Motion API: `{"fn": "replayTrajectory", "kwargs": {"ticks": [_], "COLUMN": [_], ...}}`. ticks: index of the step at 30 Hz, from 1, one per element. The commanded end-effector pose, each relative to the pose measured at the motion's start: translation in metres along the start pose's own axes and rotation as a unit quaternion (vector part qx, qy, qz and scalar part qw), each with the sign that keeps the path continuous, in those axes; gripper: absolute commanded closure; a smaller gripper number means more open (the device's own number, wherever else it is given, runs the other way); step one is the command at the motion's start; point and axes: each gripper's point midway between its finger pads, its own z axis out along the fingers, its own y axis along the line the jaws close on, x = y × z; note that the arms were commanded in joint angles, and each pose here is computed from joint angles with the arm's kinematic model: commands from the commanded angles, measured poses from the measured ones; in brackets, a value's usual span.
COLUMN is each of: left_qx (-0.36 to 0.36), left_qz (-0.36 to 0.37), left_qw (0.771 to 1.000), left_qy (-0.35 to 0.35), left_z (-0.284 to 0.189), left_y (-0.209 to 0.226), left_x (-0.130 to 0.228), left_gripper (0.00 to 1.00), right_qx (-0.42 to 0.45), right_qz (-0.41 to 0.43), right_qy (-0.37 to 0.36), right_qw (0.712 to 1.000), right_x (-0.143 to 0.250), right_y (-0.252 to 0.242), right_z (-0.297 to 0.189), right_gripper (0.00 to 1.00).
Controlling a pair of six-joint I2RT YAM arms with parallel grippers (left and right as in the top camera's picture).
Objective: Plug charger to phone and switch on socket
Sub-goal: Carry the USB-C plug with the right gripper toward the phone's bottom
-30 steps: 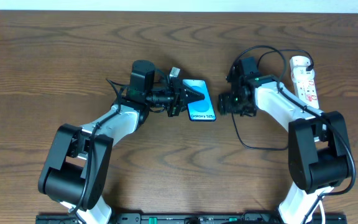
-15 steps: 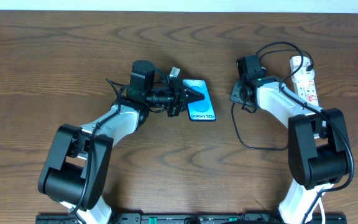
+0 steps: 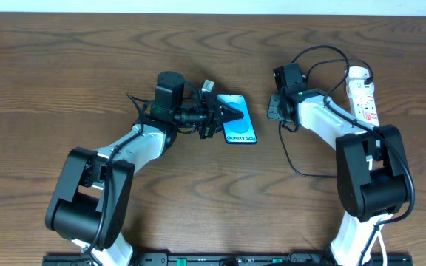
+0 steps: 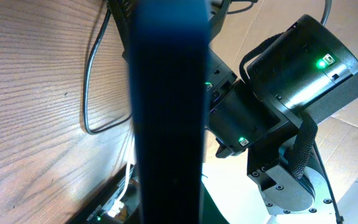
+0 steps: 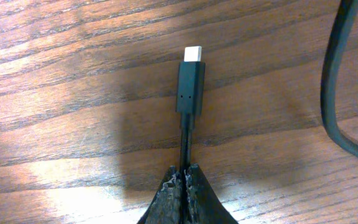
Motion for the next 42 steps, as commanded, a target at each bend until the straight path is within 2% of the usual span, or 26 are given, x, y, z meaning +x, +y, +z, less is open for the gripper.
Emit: {"fn": "replayTrajectory", "kwargs": {"ticks": [1, 6, 8, 12, 17, 19, 24, 27, 31, 34, 38, 42], "left_qx": [0.013, 0.013, 0.014, 0.014, 0.016, 0.027, 0.079, 0.083, 0.086, 0.098, 0.110, 0.117], "left_qz": [0.032, 0.032, 0.032, 0.032, 0.035, 0.058, 0.167, 0.175, 0.186, 0.218, 0.233, 0.216], "left_qw": [0.999, 0.999, 0.999, 0.999, 0.999, 0.998, 0.983, 0.981, 0.979, 0.971, 0.965, 0.964], "left_qy": [0.015, 0.015, 0.015, 0.015, 0.028, 0.026, 0.017, 0.003, -0.016, -0.023, -0.049, -0.100], "left_z": [0.000, 0.000, 0.000, 0.000, -0.001, -0.001, -0.005, -0.005, -0.005, -0.007, -0.009, -0.012], "left_y": [-0.019, -0.019, -0.019, -0.019, -0.020, -0.027, -0.062, -0.065, -0.068, -0.079, -0.088, -0.095], "left_x": [0.006, 0.006, 0.006, 0.006, 0.011, 0.010, 0.012, 0.008, 0.002, 0.002, -0.004, -0.021], "left_gripper": [0.93, 0.92, 0.93, 0.93, 0.92, 0.93, 0.93, 0.93, 0.93, 0.92, 0.93, 0.93], "right_qx": [0.000, -0.020, -0.066, -0.252, -0.300, -0.326, -0.422, -0.456, -0.503, -0.536, -0.553, -0.610], "right_qz": [-0.023, -0.020, -0.014, -0.054, -0.076, -0.095, -0.145, -0.163, -0.195, -0.233, -0.250, -0.248], "right_qy": [0.144, 0.168, 0.189, 0.202, 0.171, 0.159, 0.119, 0.094, 0.062, 0.051, 0.058, 0.046], "right_qw": [0.989, 0.985, 0.980, 0.945, 0.935, 0.927, 0.887, 0.870, 0.840, 0.810, 0.793, 0.751], "right_x": [0.090, 0.100, 0.106, 0.099, 0.073, 0.065, 0.057, 0.057, 0.070, 0.098, 0.125, 0.147], "right_y": [-0.008, -0.002, 0.013, 0.063, 0.053, 0.047, 0.037, 0.026, 0.017, 0.016, 0.022, 0.038], "right_z": [0.041, 0.038, 0.033, 0.006, -0.030, -0.055, -0.135, -0.176, -0.230, -0.273, -0.286, -0.292], "right_gripper": [0.99, 0.99, 0.99, 0.99, 0.99, 0.99, 0.99, 0.99, 0.99, 0.99, 0.99, 0.98]}}
